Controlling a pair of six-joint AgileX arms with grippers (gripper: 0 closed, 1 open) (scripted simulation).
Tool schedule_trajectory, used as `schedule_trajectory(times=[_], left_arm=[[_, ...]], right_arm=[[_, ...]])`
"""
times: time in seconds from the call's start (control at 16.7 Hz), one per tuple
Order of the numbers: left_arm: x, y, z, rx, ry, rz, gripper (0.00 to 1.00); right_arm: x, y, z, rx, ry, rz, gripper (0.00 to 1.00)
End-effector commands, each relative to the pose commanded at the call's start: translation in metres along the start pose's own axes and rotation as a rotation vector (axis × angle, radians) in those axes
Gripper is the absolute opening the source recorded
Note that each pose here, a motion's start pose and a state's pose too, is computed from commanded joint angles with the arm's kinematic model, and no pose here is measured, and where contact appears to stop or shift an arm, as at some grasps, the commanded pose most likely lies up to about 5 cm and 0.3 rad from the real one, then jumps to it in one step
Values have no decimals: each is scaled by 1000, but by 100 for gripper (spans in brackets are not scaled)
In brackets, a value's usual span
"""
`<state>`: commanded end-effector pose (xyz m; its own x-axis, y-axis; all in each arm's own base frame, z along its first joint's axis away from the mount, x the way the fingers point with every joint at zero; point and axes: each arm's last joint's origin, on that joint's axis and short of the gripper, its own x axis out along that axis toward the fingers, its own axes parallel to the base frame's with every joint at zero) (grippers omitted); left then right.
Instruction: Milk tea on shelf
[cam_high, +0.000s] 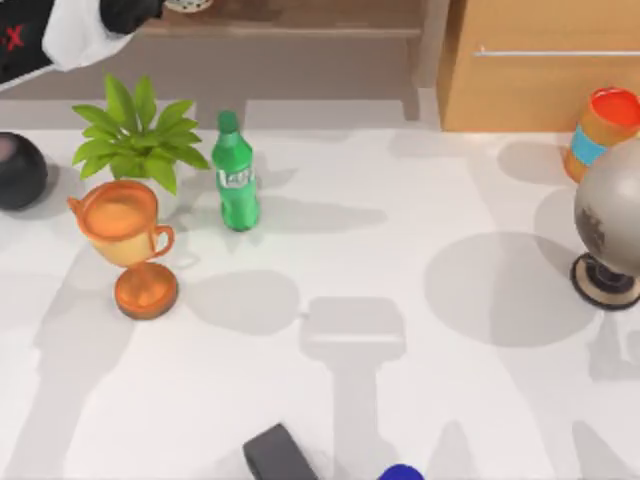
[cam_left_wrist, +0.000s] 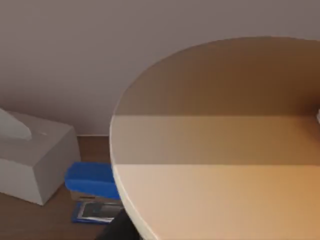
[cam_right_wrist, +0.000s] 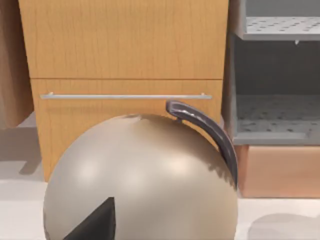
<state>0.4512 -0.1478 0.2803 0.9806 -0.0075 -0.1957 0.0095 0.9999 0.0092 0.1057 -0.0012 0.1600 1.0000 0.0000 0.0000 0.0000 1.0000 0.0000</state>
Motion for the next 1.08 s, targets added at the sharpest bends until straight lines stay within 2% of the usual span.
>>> schedule_trajectory(times=[0.36, 1.08], left_arm=[[6, 1, 2, -9, -2, -21, 0], [6, 1, 2, -9, -2, -21, 90]], right_arm=[[0, 0, 0, 0, 0, 0, 100], [0, 0, 0, 0, 0, 0, 100]])
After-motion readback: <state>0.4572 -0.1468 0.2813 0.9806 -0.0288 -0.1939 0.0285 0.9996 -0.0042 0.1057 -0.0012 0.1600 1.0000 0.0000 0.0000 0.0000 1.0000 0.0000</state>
